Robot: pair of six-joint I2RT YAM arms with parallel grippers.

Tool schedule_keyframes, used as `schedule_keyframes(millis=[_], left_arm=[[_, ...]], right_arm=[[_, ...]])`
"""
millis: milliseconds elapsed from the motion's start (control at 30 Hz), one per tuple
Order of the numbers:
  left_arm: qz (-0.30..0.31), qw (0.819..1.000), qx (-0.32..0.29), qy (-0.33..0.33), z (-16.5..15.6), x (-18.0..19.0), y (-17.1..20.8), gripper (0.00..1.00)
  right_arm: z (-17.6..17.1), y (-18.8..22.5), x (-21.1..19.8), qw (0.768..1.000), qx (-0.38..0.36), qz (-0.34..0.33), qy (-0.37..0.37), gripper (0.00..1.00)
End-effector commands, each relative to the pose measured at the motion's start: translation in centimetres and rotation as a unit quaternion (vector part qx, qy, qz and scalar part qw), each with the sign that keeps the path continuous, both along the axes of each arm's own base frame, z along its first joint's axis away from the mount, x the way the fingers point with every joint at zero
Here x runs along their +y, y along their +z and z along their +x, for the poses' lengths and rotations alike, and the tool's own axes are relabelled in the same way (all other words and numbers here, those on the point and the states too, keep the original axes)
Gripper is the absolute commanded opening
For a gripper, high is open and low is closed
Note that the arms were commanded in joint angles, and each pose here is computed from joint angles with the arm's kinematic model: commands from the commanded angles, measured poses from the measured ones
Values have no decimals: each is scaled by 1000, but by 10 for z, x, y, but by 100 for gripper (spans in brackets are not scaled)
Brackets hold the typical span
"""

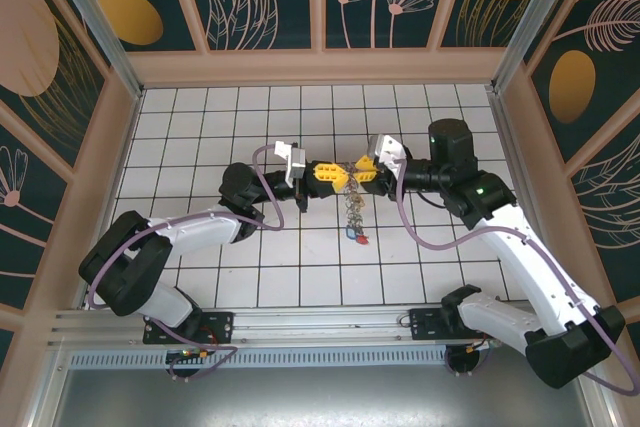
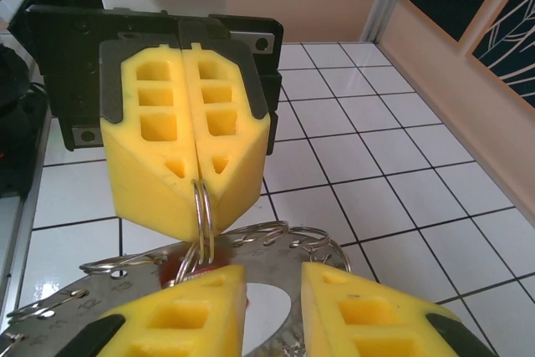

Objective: Put the keys on the keyring

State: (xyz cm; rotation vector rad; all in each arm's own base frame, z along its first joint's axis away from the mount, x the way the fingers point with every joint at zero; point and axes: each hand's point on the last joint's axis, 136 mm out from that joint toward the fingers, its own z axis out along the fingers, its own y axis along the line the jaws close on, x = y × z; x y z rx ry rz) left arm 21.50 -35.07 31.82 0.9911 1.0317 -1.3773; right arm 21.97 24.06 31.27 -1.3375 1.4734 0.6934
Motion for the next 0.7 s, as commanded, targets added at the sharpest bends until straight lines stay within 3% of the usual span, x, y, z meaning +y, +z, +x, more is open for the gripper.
schedule_keyframes(millis=[0, 200, 667], left_arm=[[-30, 999, -35, -10, -8, 3, 20, 0], [-29, 999, -34, -9, -7, 3, 19, 0], [-6, 999, -28, -23, -8, -4, 6, 0]], right_arm=[[-10, 6, 4, 999, 9, 11, 33, 24], [-14, 2, 10, 997, 31, 13, 65, 28], [-10, 4, 9, 998, 13, 7, 58, 25]])
